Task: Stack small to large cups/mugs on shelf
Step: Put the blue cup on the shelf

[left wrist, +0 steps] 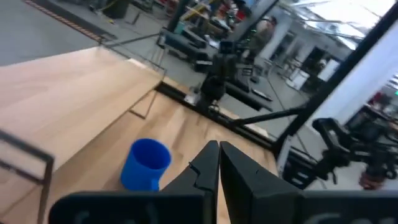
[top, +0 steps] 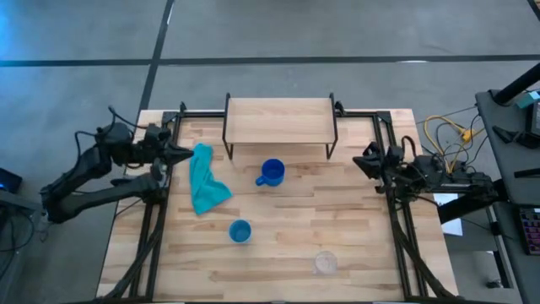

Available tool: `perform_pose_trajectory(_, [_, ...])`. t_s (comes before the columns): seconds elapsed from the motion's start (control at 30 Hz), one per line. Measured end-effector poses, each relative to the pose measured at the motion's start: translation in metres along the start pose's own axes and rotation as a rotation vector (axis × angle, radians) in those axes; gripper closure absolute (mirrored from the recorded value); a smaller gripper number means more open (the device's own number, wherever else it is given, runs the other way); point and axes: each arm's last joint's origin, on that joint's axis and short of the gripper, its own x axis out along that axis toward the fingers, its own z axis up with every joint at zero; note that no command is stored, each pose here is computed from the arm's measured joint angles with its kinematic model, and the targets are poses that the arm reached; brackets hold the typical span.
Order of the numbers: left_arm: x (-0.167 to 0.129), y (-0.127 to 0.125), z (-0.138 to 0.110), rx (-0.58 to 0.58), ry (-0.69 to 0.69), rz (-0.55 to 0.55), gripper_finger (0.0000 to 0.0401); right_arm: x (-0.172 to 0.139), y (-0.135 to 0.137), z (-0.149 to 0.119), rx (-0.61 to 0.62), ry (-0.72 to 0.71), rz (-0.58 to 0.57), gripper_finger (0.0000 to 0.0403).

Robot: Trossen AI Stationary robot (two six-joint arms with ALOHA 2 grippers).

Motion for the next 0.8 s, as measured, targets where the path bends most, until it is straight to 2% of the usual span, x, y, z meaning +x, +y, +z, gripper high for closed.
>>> perform_pose_trajectory(0.23, [0.001, -0.017, 0.027, 0.009, 0.052, -0.174, 0.0401, 0.000, 0.000, 0.002, 0.053, -0.032, -0.011, 0.0394])
perform_pose_trajectory(0.4, [0.010, -0.017, 0.029, -0.006, 0.121, -0.259, 0.0401, 0.002, -0.001, -0.001, 0.059, -0.002, -0.037, 0.0394])
perform_pose_trajectory(0.63, [0.016, -0.011, 0.021, -0.050, 0.158, -0.249, 0.0401, 0.006, -0.003, -0.007, 0.042, 0.053, -0.062, 0.0394])
perform_pose_trajectory(0.8, [0.020, -0.012, 0.026, -0.020, 0.141, -0.260, 0.0401, 0.009, -0.005, -0.012, 0.035, 0.092, -0.080, 0.0394])
